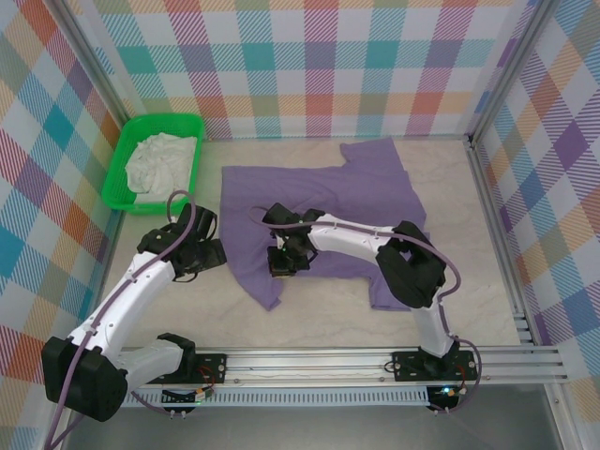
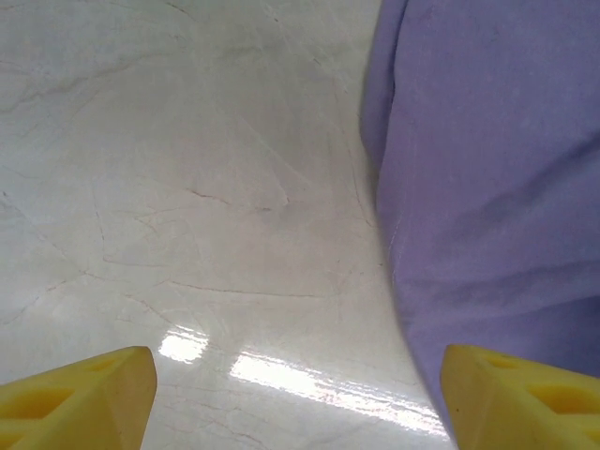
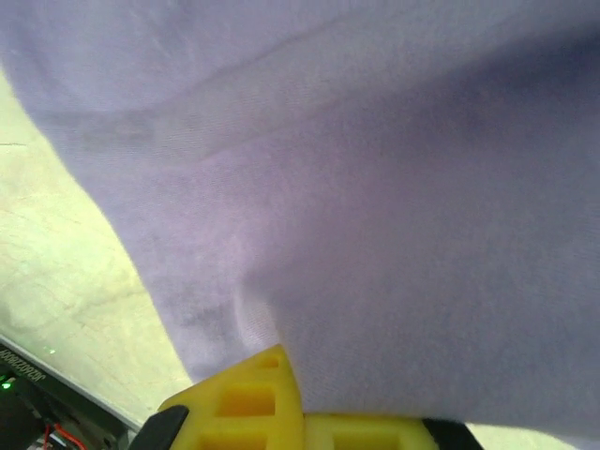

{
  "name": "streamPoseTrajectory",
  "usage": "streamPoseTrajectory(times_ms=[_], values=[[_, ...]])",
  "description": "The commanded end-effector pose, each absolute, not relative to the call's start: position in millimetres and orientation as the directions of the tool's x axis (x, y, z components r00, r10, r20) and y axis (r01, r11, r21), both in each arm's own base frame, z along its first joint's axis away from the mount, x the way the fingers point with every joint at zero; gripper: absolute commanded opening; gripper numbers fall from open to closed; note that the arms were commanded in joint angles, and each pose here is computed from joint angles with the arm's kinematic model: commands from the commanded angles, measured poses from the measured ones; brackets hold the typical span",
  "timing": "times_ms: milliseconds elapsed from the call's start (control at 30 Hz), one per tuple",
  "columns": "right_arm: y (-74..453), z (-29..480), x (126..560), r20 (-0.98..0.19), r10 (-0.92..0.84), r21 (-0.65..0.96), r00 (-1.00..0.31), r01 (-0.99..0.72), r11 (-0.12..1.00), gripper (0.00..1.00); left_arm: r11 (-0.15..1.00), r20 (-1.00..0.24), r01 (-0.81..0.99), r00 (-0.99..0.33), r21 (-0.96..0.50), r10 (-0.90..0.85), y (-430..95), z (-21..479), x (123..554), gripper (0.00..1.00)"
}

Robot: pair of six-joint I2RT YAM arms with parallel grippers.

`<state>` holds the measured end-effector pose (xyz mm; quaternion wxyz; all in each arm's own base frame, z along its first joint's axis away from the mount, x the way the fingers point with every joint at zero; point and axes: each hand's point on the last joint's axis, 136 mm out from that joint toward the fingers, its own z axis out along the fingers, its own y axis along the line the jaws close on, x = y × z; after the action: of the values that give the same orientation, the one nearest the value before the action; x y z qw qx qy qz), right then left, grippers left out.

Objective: Fold and stack the t-shirts

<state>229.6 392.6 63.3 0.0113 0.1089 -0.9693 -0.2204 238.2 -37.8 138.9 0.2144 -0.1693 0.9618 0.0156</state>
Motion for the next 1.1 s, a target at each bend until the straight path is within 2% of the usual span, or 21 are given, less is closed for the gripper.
streamPoseTrajectory(times_ms=[0,300,467,567,800,1067], values=[[384,108,254,-0.113,-0.153,0.461,-0.982,-0.188,0.867,0.00,0.951,-0.417,-0.310,-0.862,-0.016,-0.288,-37,147,239,0.78],[339,115,340,-0.168,0.010,0.444,-0.986,-0.067,0.894,0.02,0.967,-0.363,-0.256,-0.899,-0.016,-0.244,-54,127,264,0.76],[324,82,374,-0.132,0.024,0.385,-0.991,-0.029,0.922,0.33,0.975,-0.317,-0.219,-0.922,-0.041,-0.221,-73,110,282,0.74],[322,75,380,-0.133,0.015,0.365,-0.991,-0.035,0.930,0.39,0.980,-0.308,-0.192,-0.930,-0.056,-0.200,-90,106,289,0.74],[309,92,365,-0.167,0.003,0.368,-0.986,-0.060,0.928,0.38,0.987,-0.294,-0.103,-0.946,-0.121,-0.135,-150,100,291,0.70],[266,111,334,-0.230,-0.001,0.294,-0.973,-0.071,0.953,0.35,0.974,-0.244,-0.108,-0.957,-0.200,-0.157,-211,69,293,0.57]])
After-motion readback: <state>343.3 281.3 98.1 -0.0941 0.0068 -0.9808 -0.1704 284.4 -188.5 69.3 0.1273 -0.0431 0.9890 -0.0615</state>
